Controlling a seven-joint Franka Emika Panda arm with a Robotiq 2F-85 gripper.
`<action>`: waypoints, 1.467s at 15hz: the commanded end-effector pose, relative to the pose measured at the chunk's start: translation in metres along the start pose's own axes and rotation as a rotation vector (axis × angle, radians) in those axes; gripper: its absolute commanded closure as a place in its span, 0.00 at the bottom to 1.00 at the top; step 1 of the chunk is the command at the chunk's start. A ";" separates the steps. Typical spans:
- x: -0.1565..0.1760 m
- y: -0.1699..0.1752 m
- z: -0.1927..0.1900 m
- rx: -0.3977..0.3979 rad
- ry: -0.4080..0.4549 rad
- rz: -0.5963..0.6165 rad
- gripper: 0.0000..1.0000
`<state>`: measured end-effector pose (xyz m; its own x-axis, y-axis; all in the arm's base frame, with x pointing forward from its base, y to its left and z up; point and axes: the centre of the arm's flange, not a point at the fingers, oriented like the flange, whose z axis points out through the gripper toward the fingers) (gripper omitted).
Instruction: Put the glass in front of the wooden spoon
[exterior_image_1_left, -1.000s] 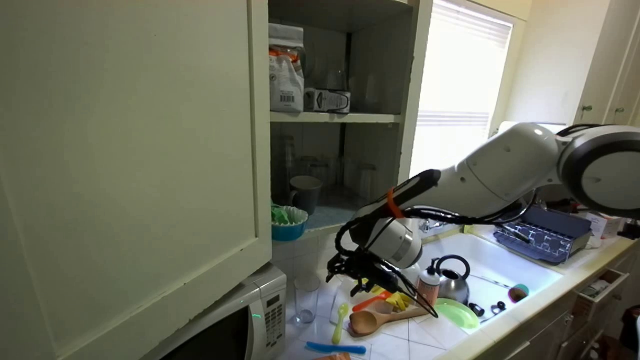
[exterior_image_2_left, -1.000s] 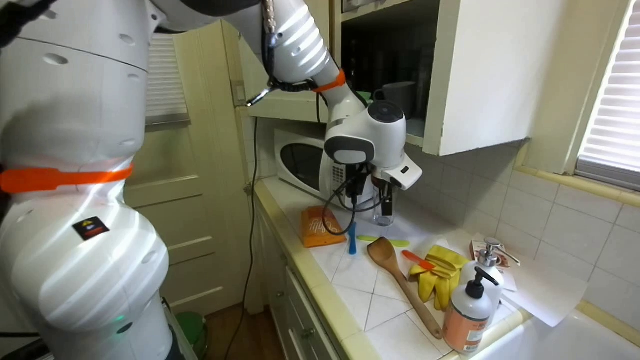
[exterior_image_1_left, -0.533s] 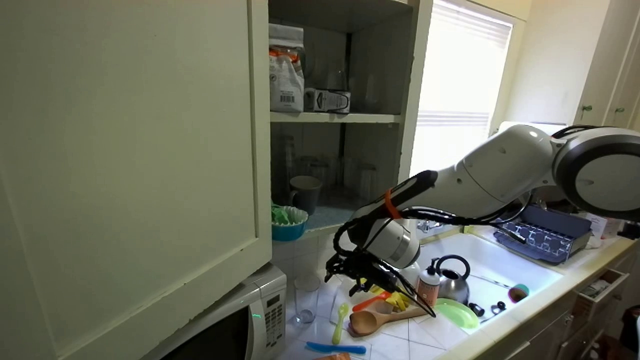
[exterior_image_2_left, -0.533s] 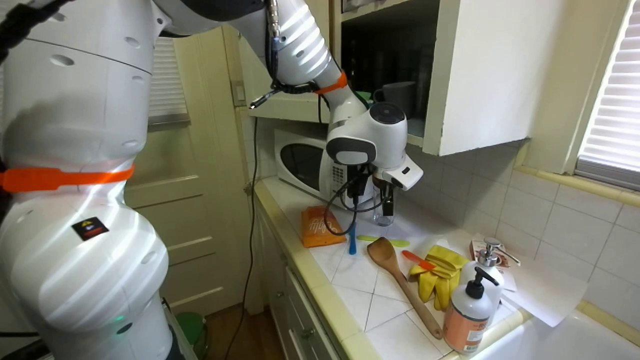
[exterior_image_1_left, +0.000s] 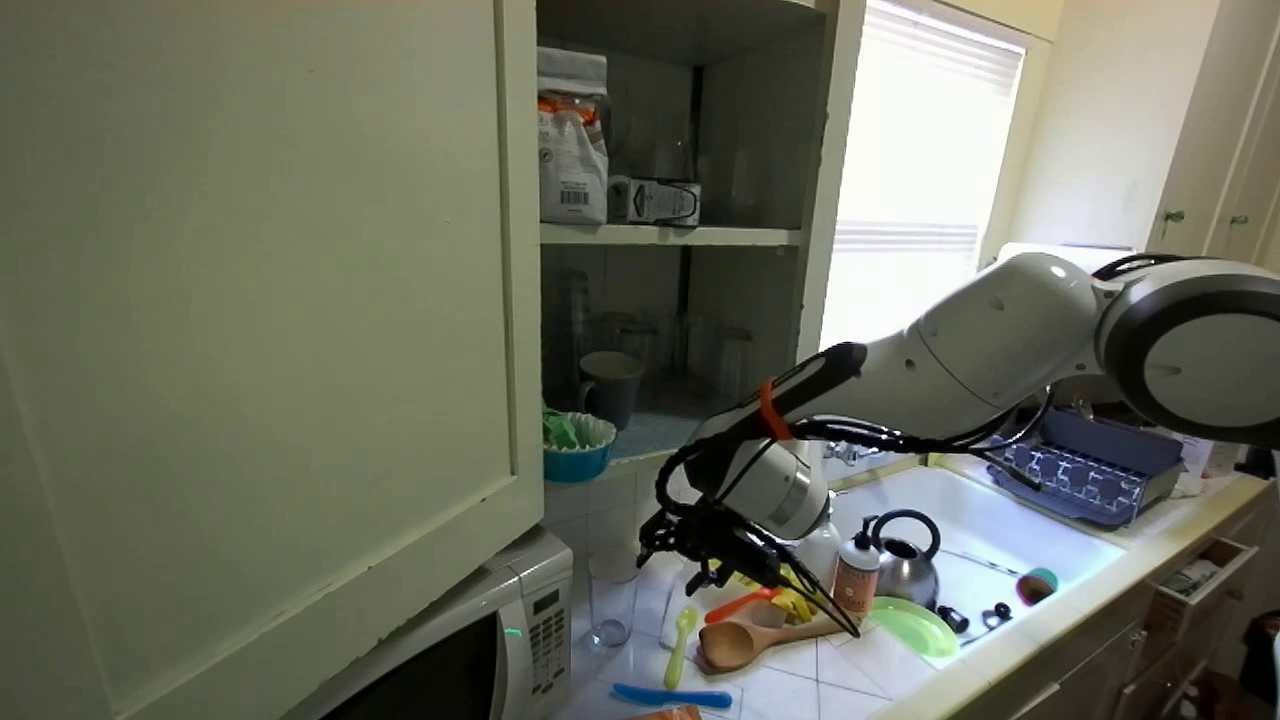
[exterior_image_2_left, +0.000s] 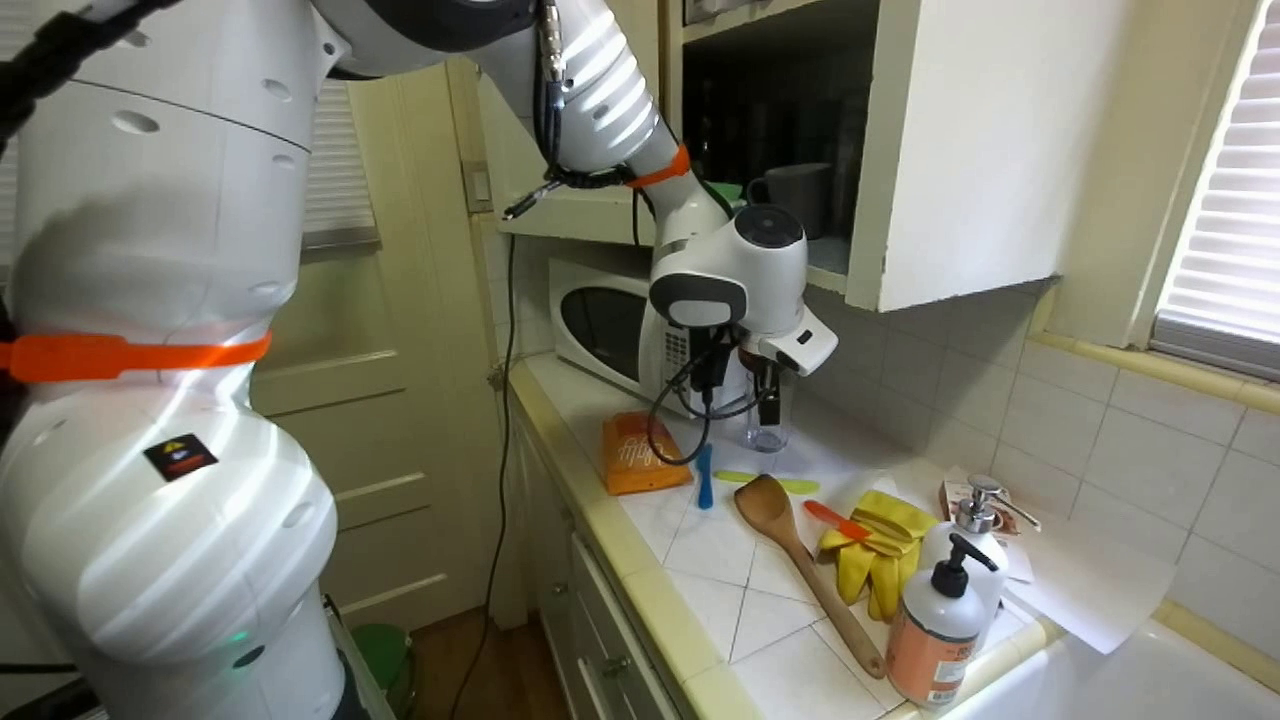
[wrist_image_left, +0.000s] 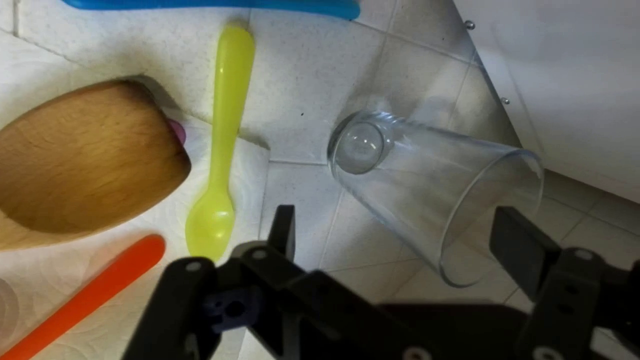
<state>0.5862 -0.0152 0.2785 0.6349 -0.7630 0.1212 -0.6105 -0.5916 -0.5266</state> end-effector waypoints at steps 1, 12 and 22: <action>0.003 -0.004 0.024 0.031 -0.028 -0.005 0.00; 0.022 0.007 0.049 0.052 -0.017 0.006 0.00; 0.028 0.008 0.067 0.045 -0.022 -0.050 0.31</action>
<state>0.6229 -0.0202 0.2328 0.6648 -0.7356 0.1302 -0.5710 -0.6127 -0.5463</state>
